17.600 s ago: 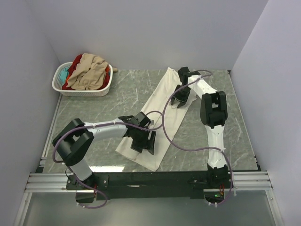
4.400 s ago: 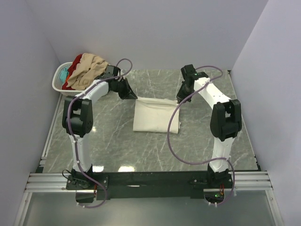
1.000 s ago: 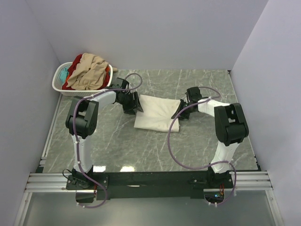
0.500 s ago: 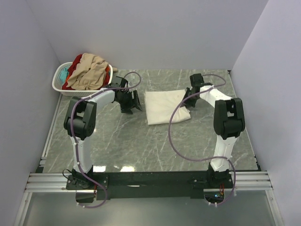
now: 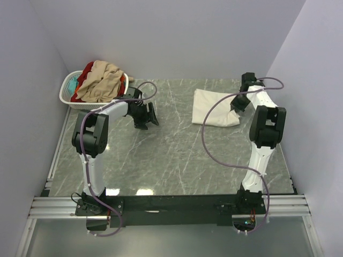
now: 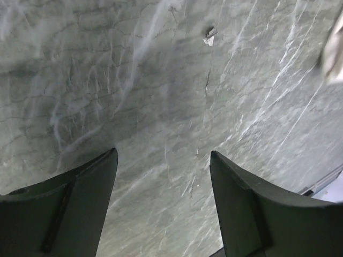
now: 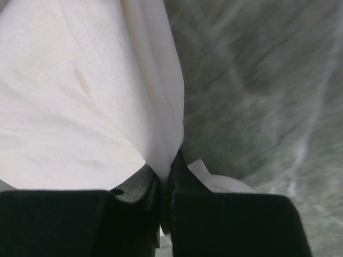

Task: Fold and stack the t-shirts
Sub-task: Neatly place the folded tshirt to the corner

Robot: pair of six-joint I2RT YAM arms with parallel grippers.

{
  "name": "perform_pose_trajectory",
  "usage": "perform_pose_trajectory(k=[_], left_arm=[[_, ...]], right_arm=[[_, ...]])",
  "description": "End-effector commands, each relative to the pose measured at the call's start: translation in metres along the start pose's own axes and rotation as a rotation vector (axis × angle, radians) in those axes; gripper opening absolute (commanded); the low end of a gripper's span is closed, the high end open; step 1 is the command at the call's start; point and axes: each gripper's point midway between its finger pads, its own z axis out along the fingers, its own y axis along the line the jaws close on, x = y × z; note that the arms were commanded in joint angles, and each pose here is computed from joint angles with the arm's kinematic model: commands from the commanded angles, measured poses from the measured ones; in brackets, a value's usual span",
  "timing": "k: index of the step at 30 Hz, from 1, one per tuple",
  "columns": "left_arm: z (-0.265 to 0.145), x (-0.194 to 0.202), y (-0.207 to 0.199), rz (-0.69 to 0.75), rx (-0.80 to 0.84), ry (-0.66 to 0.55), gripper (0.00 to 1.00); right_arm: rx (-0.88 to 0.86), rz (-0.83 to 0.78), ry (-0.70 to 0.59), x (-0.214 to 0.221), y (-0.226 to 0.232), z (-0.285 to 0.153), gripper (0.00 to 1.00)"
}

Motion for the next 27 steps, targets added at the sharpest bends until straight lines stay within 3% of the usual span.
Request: perform_pose_trajectory(k=[1, 6, 21, 23, 25, 27], left_arm=[[0.000, -0.010, -0.002, 0.042, 0.000, -0.013, 0.76], [0.001, -0.013, 0.001, 0.044, -0.010, -0.007, 0.76], [0.004, -0.017, 0.009, 0.021, -0.057, 0.002, 0.77], [0.002, -0.016, 0.010, 0.020, -0.063, -0.006, 0.77], [-0.003, -0.016, 0.008, 0.023, -0.059, -0.020, 0.77], [-0.006, -0.015, 0.006, 0.028, -0.049, -0.026, 0.77]], right_arm=[[0.056, 0.076, -0.086, -0.044, -0.018, -0.011, 0.00], [0.082, 0.145, -0.146, -0.086, -0.034, -0.011, 0.00], [0.130, 0.254, -0.340, -0.152, -0.063, -0.025, 0.00], [0.138, 0.254, -0.405, -0.160, -0.067, -0.040, 0.16], [0.138, 0.247, -0.459, -0.167, -0.068, -0.060, 0.44], [0.175, 0.247, -0.491, -0.167, -0.077, -0.068, 0.55]])
